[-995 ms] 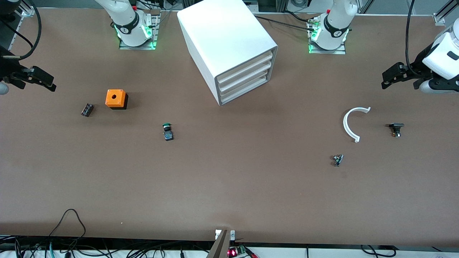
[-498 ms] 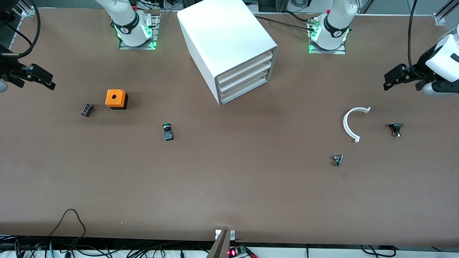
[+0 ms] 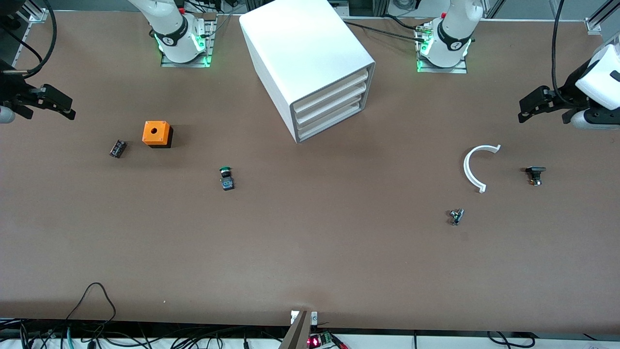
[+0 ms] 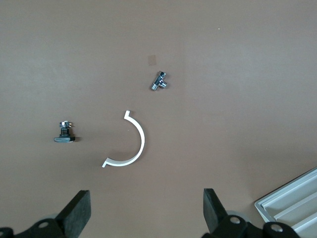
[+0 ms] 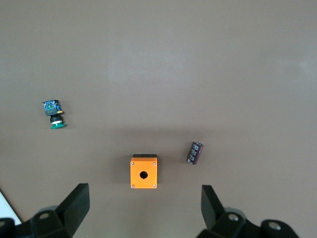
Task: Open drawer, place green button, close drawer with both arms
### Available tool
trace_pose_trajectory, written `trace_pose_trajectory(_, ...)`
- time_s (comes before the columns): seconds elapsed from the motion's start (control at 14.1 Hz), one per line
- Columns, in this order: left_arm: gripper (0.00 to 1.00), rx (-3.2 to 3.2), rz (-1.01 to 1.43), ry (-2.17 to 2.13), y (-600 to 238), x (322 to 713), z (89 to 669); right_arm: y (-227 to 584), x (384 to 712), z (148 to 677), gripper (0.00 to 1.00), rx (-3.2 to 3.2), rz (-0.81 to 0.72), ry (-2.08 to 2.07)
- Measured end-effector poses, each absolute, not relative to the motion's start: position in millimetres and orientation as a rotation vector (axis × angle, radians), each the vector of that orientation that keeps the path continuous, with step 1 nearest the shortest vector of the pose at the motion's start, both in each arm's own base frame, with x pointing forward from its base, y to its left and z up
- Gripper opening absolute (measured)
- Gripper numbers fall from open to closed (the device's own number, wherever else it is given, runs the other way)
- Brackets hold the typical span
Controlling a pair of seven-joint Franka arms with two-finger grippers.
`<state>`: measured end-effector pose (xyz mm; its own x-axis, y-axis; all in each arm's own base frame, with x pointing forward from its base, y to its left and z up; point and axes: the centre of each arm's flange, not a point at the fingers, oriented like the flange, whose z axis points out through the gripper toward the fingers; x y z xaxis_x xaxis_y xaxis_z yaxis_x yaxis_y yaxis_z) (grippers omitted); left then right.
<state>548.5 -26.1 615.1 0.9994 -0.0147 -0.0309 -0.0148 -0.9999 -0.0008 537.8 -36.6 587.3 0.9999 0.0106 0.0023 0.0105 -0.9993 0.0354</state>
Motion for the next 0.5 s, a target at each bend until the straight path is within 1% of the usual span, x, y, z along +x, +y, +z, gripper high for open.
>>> trace_pose_trajectory(0.21, 1.0, -3.134, 0.177, 0.087, -47.4, 549.4, 594.7, -34.6, 542.7, 581.8, 1.0, 3.106, -0.012, 0.041)
trace_pose_trajectory(0.5, 1.0, -3.164, 0.446, 0.163, -82.6, 570.3, 509.7, -34.9, 544.3, 579.0, 1.0, 3.106, -0.028, 0.043)
